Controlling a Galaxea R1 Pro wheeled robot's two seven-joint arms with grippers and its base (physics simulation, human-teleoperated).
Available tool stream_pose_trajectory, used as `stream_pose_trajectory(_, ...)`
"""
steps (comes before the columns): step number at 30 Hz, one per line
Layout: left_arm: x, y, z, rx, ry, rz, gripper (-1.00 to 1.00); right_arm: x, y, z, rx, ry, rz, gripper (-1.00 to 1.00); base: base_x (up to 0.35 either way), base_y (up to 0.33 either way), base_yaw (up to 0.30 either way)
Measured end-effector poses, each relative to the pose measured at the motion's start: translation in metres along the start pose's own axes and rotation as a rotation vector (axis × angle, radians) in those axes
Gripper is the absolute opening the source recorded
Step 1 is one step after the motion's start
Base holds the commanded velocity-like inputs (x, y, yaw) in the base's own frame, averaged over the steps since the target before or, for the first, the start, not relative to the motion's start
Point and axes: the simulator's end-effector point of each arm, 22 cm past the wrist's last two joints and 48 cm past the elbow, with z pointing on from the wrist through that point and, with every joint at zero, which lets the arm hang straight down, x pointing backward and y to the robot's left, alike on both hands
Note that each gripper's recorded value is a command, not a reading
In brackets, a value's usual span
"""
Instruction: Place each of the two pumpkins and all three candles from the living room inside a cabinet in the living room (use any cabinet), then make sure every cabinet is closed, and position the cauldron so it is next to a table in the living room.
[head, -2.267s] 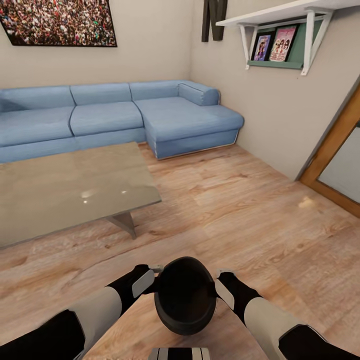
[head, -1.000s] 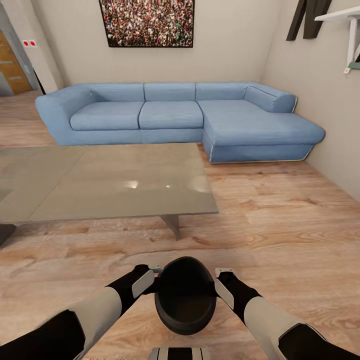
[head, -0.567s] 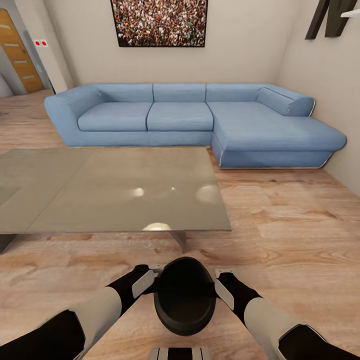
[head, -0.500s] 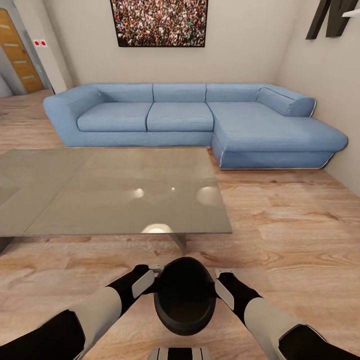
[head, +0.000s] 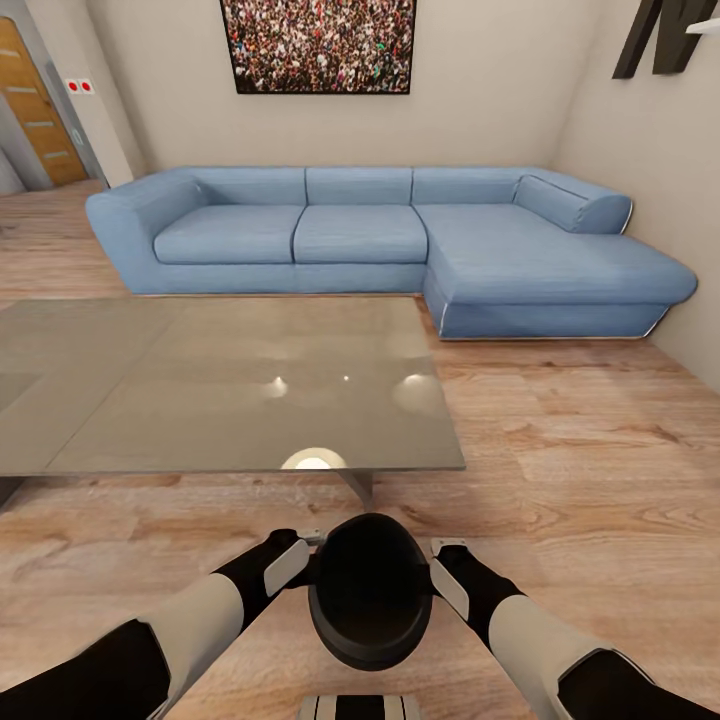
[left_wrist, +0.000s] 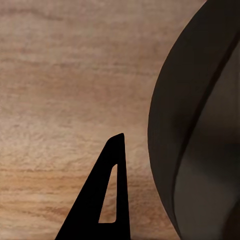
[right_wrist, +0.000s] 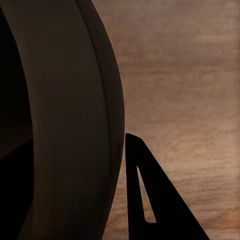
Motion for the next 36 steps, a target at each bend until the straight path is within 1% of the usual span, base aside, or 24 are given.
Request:
stream_pose_trajectory(26, -0.0014, 0.0003, -0.0003, -0.001, -0.004, 0.003, -1.00, 0.0002, 0.0009, 0.0006, -0.004, -0.005, 0.009, -1.00, 0.000, 0.000, 0.000)
stream_pose_trajectory(27, -0.0012, 0.0002, -0.0003, -0.001, -0.004, 0.002, -1.00, 0.0002, 0.0009, 0.0006, -0.004, -0.005, 0.009, 1.00, 0.000, 0.000, 0.000)
stream_pose_trajectory(28, -0.0005, 0.0025, 0.0000, -0.010, -0.003, 0.011, 1.00, -0.0054, -0.0025, 0.0002, 0.009, -0.027, -0.005, 1.00, 0.000, 0.000, 0.000)
stream_pose_trajectory(32, 0.0025, 0.0027, 0.0011, -0.010, 0.001, 0.011, 1.00, -0.0049, -0.0023, 0.0003, 0.010, -0.026, -0.007, 1.00, 0.000, 0.000, 0.000)
stream_pose_trajectory(36, -0.0012, 0.0027, 0.0013, -0.010, -0.017, 0.001, 1.00, -0.0048, -0.0021, 0.0004, 0.009, -0.026, -0.007, 1.00, 0.000, 0.000, 0.000)
